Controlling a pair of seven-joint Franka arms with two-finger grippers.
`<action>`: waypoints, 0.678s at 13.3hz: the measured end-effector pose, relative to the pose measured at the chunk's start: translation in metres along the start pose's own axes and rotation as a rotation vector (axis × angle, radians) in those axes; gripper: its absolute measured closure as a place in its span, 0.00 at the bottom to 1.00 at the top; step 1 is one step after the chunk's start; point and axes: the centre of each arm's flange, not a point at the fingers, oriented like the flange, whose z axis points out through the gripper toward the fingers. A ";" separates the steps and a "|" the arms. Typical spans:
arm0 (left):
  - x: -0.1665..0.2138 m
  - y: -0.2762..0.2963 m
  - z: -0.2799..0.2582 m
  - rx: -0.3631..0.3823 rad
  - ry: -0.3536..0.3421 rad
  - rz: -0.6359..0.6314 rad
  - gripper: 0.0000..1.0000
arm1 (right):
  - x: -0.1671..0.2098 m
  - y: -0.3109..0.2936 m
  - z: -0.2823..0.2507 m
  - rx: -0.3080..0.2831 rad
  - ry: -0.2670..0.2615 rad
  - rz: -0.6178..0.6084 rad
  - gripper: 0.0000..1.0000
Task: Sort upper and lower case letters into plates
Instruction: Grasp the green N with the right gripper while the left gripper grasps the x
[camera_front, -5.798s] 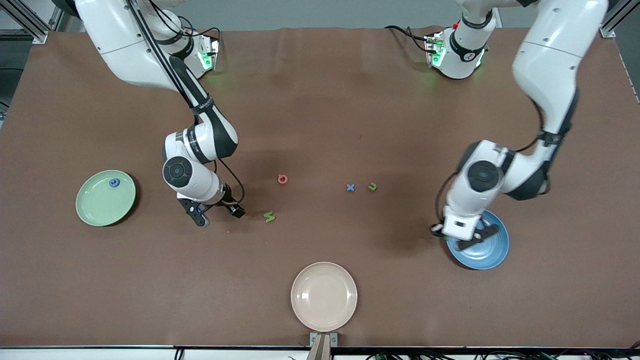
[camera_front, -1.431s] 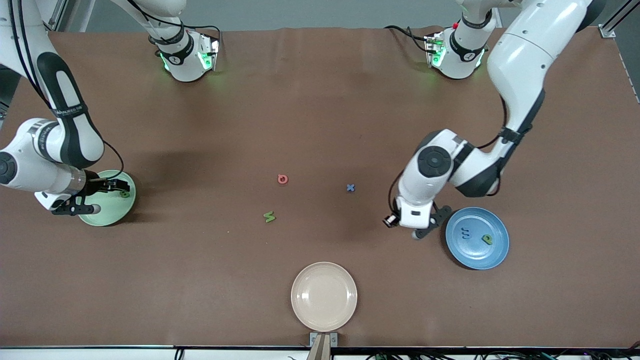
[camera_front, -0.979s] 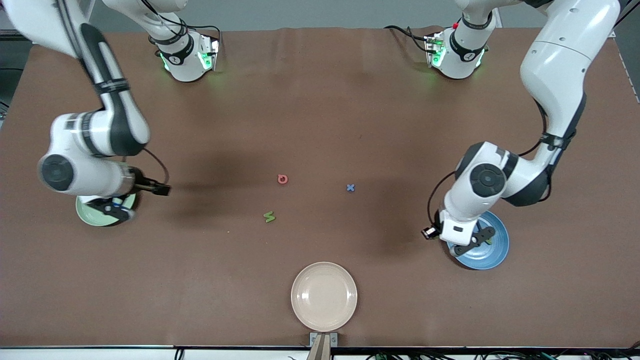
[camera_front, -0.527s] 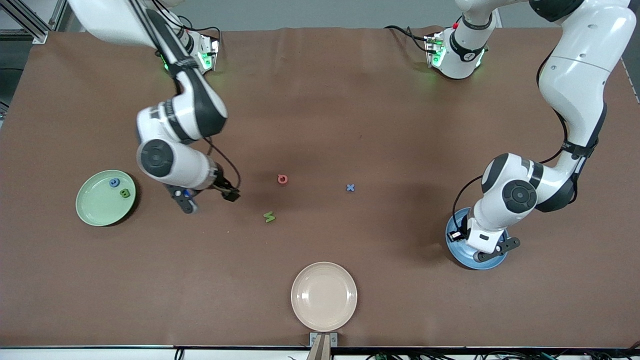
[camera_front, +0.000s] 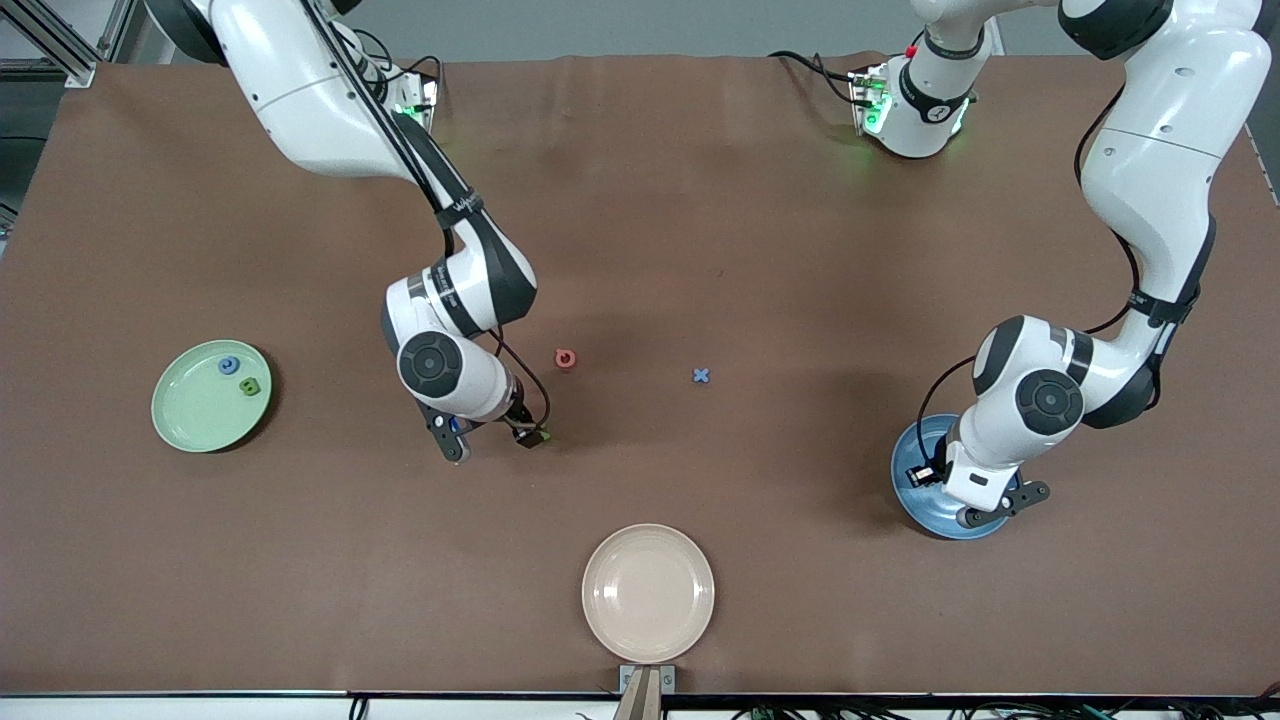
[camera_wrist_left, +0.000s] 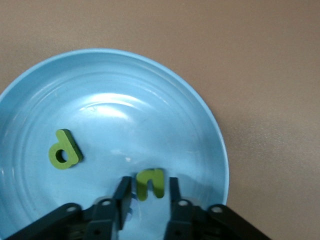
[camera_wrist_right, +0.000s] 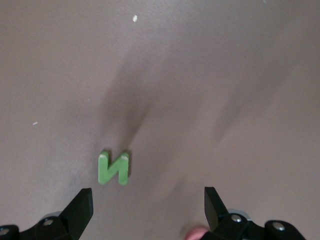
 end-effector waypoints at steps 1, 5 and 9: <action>0.002 0.002 -0.003 -0.005 0.007 0.000 0.47 | 0.000 -0.003 0.004 0.013 0.013 -0.002 0.02; -0.011 0.044 -0.036 -0.057 0.018 -0.025 0.04 | -0.001 -0.011 0.019 0.059 0.028 0.002 0.02; -0.077 0.129 -0.060 -0.071 -0.037 -0.113 0.00 | 0.001 -0.019 0.024 0.069 0.030 0.018 0.05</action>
